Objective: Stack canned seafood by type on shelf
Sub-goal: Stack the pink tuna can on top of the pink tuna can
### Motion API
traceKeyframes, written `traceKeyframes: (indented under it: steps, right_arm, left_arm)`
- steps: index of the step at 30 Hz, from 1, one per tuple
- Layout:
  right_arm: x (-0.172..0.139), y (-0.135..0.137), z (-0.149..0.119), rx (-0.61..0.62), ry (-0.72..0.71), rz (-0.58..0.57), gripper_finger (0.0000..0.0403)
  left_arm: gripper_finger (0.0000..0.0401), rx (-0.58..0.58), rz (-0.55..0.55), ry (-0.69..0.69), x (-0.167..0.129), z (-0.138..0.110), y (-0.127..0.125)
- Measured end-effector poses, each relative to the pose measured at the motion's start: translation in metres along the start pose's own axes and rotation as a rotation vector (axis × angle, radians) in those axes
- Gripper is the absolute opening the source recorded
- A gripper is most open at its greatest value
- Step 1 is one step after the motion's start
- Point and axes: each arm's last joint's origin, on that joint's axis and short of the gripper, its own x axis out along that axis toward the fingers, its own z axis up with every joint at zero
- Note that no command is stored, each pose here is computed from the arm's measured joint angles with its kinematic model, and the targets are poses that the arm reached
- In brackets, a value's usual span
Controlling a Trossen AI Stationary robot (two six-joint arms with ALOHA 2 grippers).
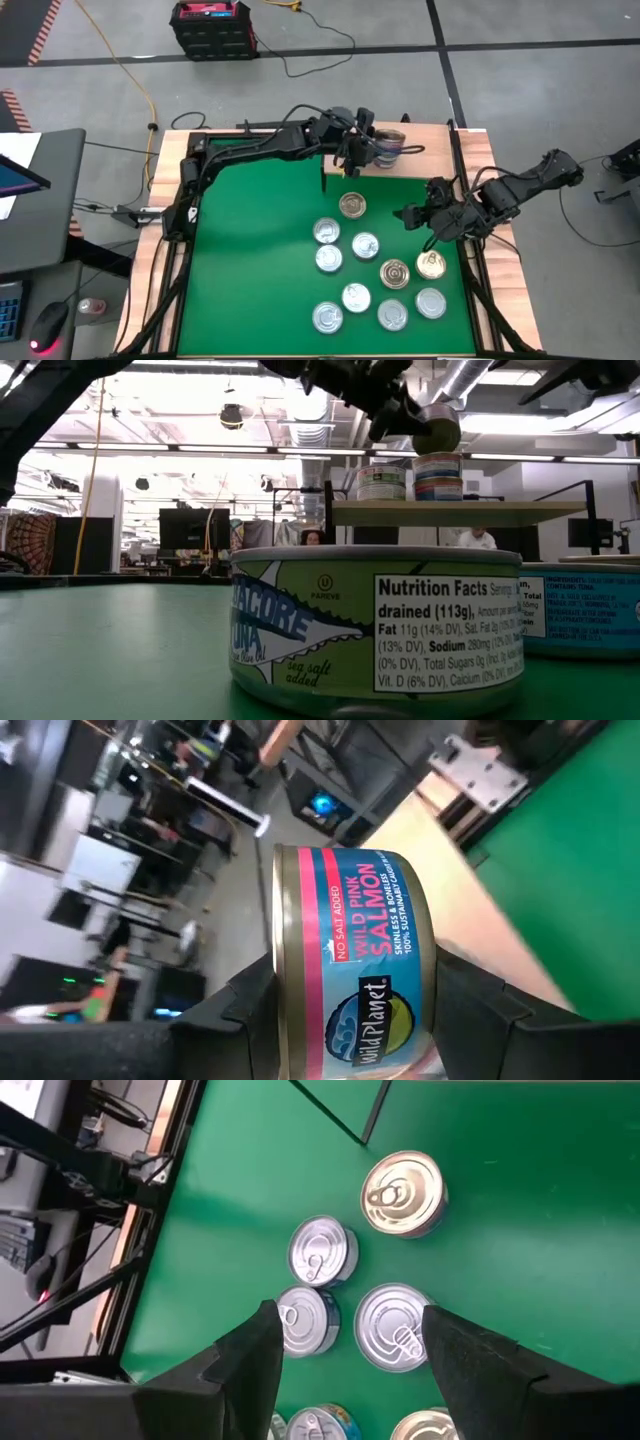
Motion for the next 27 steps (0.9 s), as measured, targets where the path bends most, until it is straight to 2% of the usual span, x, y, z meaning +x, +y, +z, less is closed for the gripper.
traceKeyframes:
  steps: [3, 10, 17, 22, 27]
  right_arm:
    - [0.0001, 0.0001, 0.0002, 0.006, -0.005, 0.000, 0.0261]
    - [0.0000, 0.0010, 0.0012, 0.007, -0.047, 0.011, 0.0261]
    - [0.0000, 0.0021, 0.0013, 0.011, -0.050, 0.021, 0.0261]
    - [0.0000, 0.0050, 0.0013, 0.001, -0.054, 0.045, 0.0261]
    - [0.0000, 0.0049, 0.0016, -0.004, -0.065, 0.044, 0.0261]
  left_arm:
    - [0.0187, 0.040, 0.046, 0.041, 0.0024, -0.0012, 0.0008]
    - [0.0187, 0.110, 0.039, 0.058, 0.0037, -0.0055, 0.0006]
    - [0.0206, -0.017, 0.032, 0.044, 0.0035, -0.0091, 0.0026]
    - [0.0243, -0.034, -0.020, 0.033, 0.0034, -0.0088, -0.0018]
    - [0.0252, -0.061, -0.043, 0.004, 0.0034, -0.0071, -0.0033]
